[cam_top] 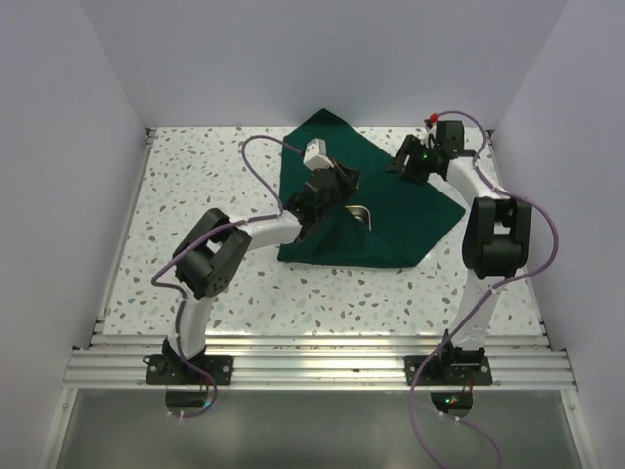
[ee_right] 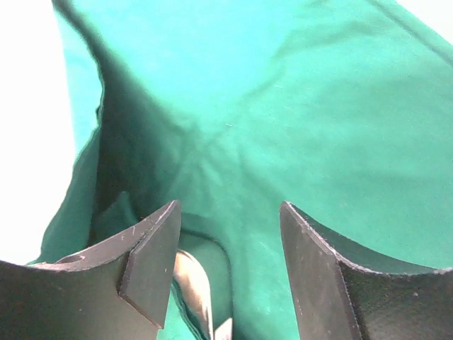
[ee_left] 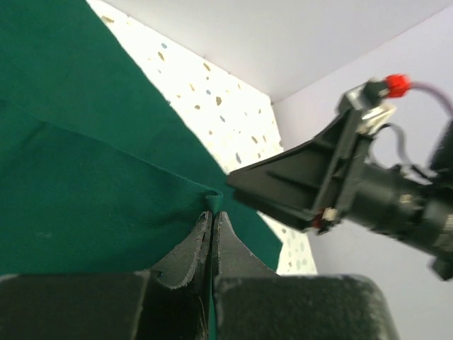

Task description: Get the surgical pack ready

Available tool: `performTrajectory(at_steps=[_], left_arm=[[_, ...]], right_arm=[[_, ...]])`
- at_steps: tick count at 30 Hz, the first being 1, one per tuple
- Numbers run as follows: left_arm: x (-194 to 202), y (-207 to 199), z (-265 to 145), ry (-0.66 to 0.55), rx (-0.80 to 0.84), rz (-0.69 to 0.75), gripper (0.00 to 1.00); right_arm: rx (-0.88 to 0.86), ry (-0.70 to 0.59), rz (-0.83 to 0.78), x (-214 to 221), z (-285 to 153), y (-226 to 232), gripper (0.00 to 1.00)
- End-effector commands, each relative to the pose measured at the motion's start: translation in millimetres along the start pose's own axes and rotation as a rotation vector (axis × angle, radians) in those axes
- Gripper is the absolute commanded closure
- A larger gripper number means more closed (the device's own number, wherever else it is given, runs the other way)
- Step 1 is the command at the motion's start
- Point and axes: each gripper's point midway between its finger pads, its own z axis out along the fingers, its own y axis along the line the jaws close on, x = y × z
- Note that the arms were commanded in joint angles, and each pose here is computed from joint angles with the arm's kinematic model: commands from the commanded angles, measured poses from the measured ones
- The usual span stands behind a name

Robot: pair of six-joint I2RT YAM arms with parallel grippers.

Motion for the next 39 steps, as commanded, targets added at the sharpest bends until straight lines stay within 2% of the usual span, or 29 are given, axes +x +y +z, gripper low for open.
performTrajectory(at_steps=[1,4,6,9,15,17,21,22,23,24,25,28,31,34,36,39], left_arm=[[1.7,-27.4,7.0,-0.040,0.119,-0.010,1.00],[18.9,-23.8,8.5,-0.018,0.125,0.011,1.00],[31.6,-20.1,9.5,-0.003,0.120,0.027,1.00],[47.7,-12.8,10.1,0.024,0.117,0.031,0.98],[70.7,-3.5,12.6,0.067,0.122,0.036,0.93],[78.0,-1.8,13.9,0.082,0.128,0.045,0.88],[82.6,-2.0,16.0,0.096,0.139,0.067,0.75],[83.6,-2.6,16.1,0.101,0.145,0.075,0.65],[83.5,-9.1,16.4,0.107,0.163,0.080,0.60],[83.0,-8.8,17.1,0.111,0.160,0.094,0.55],[82.4,-11.1,17.3,0.114,0.165,0.097,0.45],[76.4,-30.0,14.7,0.126,0.222,0.102,0.36],[57.4,-55.1,9.4,0.108,0.270,0.117,0.31],[34.7,-72.7,6.2,0.097,0.279,0.167,0.30],[27.7,-64.9,3.6,0.127,0.243,0.190,0.30],[-8.3,-42.6,-11.3,0.141,0.183,0.189,0.31]], right_arm=[[0.206,-0.034,-0.030,7.6,-21.2,-18.6,0.38],[0.303,-0.069,0.028,11.2,-37.2,-41.1,0.36],[0.397,-0.097,0.101,15.4,-51.6,-76.3,0.39],[0.430,-0.167,0.227,17.1,-72.3,-106.8,0.41],[0.634,-0.247,0.231,19.7,-118.1,-146.8,0.44],[0.711,-0.277,0.236,16.9,-132.4,-160.8,0.45],[0.756,-0.279,0.279,18.0,-140.8,-181.6,0.46],[0.763,-0.274,0.284,18.5,-140.0,-185.1,0.46],[0.769,-0.282,0.287,13.6,-141.3,-187.2,0.47],[0.777,-0.262,0.293,16.8,-136.5,-191.4,0.47],[0.783,-0.266,0.295,13.5,-136.1,-193.0,0.47],[0.805,-0.262,0.304,12.9,-132.1,-199.5,0.50],[0.795,-0.262,0.306,7.8,-124.0,-202.0,0.53],[0.779,-0.240,0.309,5.3,-113.3,-204.1,0.54],[0.767,-0.237,0.311,3.8,-107.4,-205.2,0.54],[0.762,-0.226,0.315,4.7,-97.7,-210.3,0.54]])
